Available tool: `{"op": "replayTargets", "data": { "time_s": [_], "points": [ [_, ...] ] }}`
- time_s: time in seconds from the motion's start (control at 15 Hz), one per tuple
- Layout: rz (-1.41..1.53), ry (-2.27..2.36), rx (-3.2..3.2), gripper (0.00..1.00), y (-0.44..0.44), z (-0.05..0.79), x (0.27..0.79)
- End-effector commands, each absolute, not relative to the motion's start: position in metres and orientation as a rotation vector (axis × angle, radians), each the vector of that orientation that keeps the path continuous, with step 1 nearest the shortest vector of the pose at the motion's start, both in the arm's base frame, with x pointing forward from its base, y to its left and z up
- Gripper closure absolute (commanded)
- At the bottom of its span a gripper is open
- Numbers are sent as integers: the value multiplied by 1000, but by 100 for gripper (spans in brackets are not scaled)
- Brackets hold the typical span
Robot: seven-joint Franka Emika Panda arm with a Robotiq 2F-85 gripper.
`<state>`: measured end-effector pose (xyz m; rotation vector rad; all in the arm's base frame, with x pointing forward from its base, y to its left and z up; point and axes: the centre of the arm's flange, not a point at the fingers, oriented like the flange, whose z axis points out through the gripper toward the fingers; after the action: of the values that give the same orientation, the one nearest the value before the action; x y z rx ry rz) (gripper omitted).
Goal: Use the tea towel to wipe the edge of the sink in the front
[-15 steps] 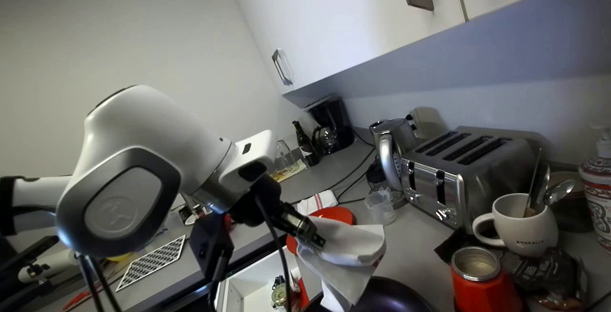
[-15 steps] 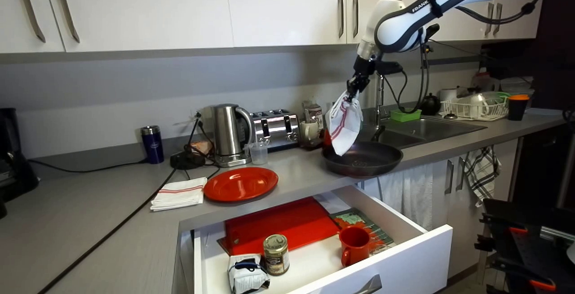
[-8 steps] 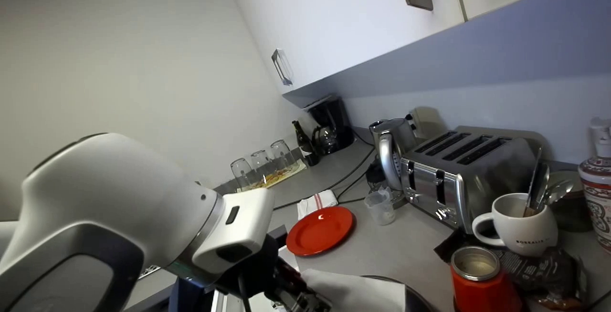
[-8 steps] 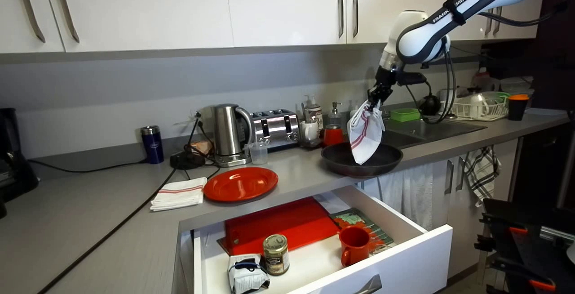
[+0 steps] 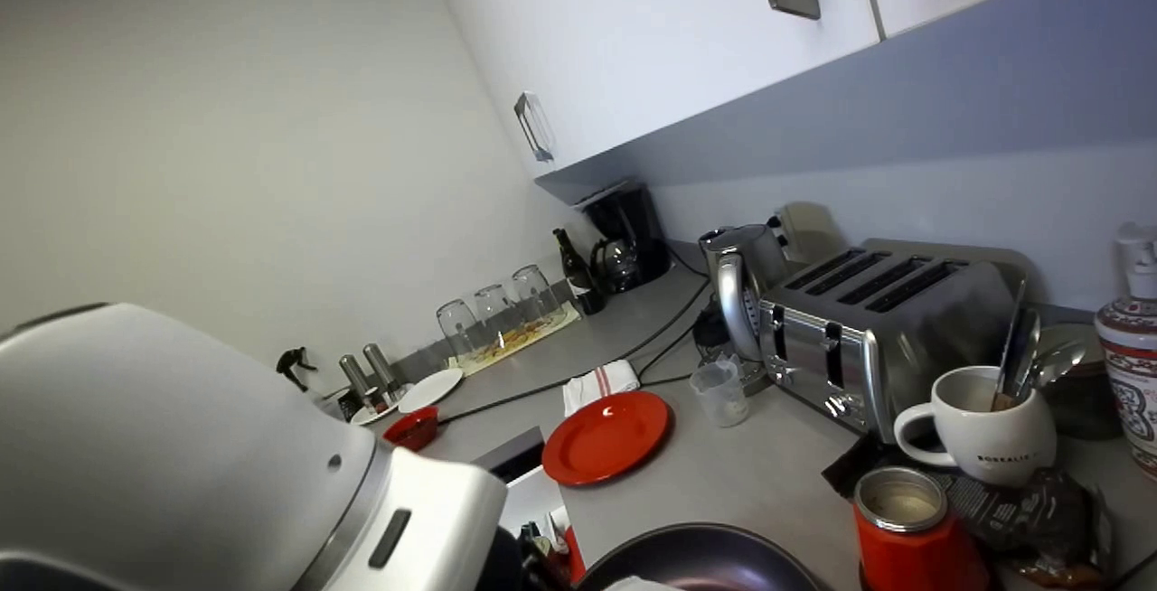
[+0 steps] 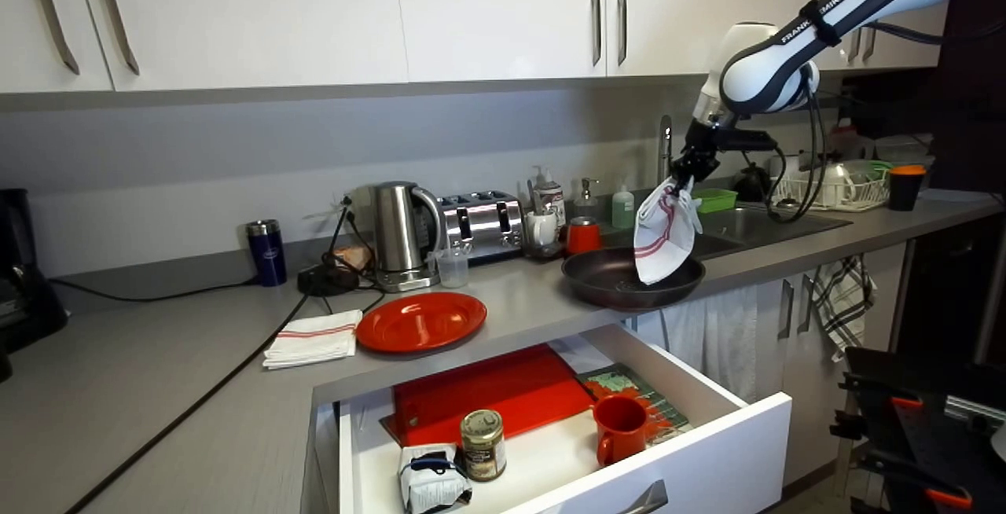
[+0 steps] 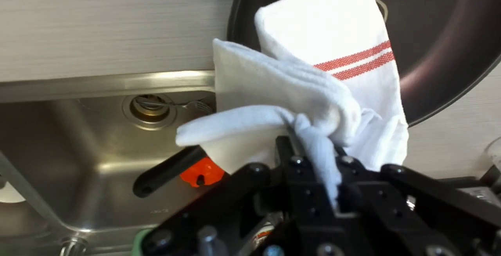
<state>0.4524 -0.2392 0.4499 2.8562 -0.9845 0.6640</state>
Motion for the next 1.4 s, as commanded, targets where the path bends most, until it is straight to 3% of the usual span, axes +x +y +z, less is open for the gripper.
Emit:
{"op": "replayTargets", "data": {
  "time_s": [0.0,1.33],
  "points": [
    [680,-1167,2789,93,-260,444,422],
    [578,-1662,2546,93,-362,406,313]
  ]
}}
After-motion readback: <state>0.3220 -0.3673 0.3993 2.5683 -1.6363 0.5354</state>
